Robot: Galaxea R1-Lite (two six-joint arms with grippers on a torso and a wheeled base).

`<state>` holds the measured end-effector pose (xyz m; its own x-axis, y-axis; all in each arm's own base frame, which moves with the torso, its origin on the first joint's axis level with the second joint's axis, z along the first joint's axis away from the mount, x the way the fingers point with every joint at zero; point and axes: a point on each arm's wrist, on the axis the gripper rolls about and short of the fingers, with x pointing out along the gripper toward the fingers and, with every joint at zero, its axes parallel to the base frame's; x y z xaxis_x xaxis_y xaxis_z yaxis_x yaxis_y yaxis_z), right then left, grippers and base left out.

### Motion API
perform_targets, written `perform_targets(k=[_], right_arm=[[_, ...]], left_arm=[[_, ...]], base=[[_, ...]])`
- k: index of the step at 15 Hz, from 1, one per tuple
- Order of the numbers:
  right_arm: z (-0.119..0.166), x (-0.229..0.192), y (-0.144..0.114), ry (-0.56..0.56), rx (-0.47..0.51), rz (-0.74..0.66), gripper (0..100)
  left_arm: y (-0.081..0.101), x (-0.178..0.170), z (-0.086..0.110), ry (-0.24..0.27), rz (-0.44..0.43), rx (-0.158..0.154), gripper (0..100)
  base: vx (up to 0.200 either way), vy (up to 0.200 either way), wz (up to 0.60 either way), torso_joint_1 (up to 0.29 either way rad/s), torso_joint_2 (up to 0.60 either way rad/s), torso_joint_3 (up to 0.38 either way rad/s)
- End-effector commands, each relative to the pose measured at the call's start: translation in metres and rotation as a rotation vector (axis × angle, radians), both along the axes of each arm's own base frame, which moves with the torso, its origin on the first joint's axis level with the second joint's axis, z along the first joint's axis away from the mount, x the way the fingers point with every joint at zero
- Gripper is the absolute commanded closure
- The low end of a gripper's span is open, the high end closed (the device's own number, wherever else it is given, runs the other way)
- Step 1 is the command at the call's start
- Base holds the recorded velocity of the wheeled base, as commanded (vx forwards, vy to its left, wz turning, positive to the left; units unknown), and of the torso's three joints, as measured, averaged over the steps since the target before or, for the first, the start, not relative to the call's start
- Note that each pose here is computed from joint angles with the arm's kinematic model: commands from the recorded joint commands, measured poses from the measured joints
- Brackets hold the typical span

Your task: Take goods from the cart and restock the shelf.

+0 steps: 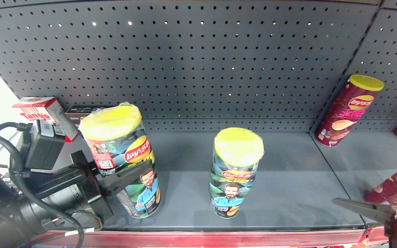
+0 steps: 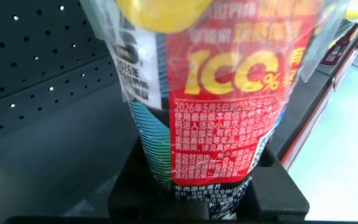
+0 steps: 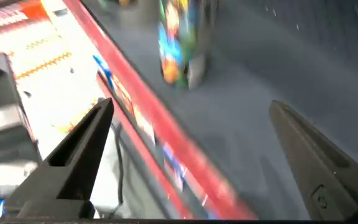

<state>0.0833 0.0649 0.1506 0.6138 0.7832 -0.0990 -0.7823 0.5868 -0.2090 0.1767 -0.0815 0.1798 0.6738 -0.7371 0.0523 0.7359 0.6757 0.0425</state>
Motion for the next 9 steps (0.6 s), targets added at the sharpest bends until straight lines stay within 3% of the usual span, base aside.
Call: perform_targets(k=[1, 9], right_arm=[[-0.016, -0.026, -0.020, 0.005, 0.025, -0.063, 0], [-0.056, -0.071, -0.057, 0.180, -0.017, -0.329, 0]], left_arm=[[0.000, 0.000, 0.000, 0.002, 0.000, 0.000, 100], [-0.001, 0.001, 0.002, -0.009, -0.003, -0.003, 100]], base=[[0.000, 0.000, 0.00, 0.000, 0.00, 0.000], [0.000, 0.000, 0.00, 0.000, 0.00, 0.000]])
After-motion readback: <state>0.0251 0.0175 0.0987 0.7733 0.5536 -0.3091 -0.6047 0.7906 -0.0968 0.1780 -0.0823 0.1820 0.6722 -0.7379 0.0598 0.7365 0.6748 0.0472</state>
